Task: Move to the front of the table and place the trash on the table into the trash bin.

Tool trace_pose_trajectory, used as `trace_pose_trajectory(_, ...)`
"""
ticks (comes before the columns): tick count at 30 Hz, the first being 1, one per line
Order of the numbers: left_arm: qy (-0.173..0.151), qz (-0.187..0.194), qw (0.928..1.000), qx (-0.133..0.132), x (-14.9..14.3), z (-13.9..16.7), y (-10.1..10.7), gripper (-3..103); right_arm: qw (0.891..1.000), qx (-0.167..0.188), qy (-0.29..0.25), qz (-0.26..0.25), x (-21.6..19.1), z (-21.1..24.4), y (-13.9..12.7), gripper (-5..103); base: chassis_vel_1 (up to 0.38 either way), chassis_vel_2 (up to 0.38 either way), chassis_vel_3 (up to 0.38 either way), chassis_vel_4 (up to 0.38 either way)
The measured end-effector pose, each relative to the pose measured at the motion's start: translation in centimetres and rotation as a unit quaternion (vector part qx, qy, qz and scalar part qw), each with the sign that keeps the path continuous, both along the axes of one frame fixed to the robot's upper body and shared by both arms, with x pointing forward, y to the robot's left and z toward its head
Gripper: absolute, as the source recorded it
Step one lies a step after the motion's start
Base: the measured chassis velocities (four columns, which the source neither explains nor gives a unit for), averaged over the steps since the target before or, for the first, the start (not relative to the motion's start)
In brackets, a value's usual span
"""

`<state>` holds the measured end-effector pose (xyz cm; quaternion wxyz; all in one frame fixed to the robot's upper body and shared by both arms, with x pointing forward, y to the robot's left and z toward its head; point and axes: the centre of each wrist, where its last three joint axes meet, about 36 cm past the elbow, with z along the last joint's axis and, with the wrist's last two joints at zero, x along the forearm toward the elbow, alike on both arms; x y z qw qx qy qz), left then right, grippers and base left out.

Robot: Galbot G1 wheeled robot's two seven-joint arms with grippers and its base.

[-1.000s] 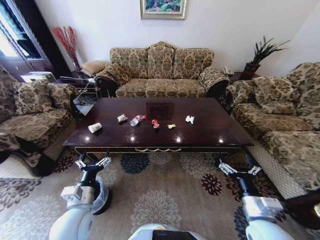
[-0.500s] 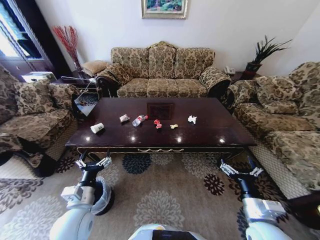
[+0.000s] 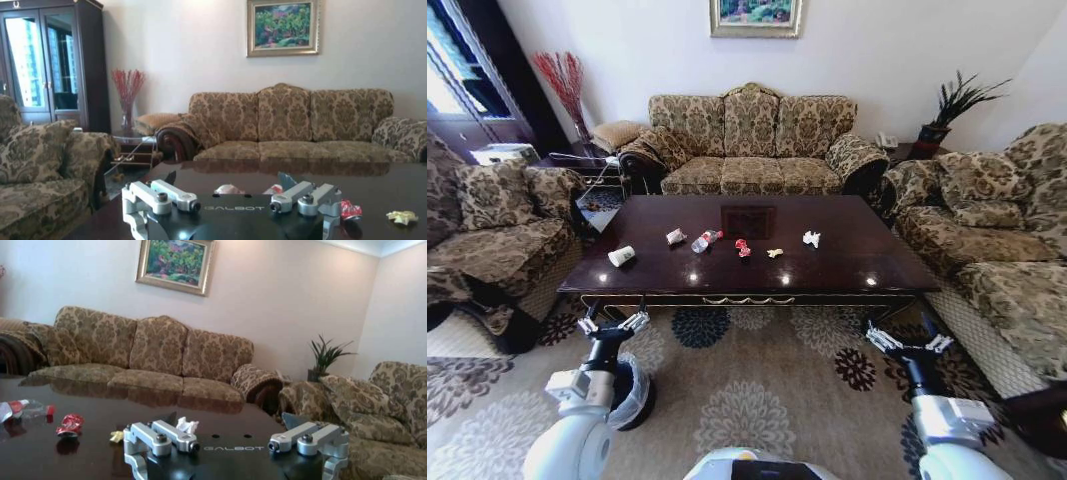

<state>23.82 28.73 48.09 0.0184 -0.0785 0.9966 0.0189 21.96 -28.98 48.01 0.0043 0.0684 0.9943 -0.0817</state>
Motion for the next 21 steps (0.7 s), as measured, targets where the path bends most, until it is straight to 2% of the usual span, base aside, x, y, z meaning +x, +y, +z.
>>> trace_pose_trajectory(15,0.004,0.000,1.0000,0.000,-0.09,0.08,-0.08,100,1.000,-0.017,0.010,0.003,-0.03,0.11,0.50,100,0.011,0.001,-0.008,-0.005)
trace_pose_trajectory(21,0.003,0.002,1.0000,-0.002,-0.10,0.06,-0.21,100,1.000,-0.020,0.006,0.006,0.28,0.14,0.59,100,0.149,0.016,-0.177,-0.021)
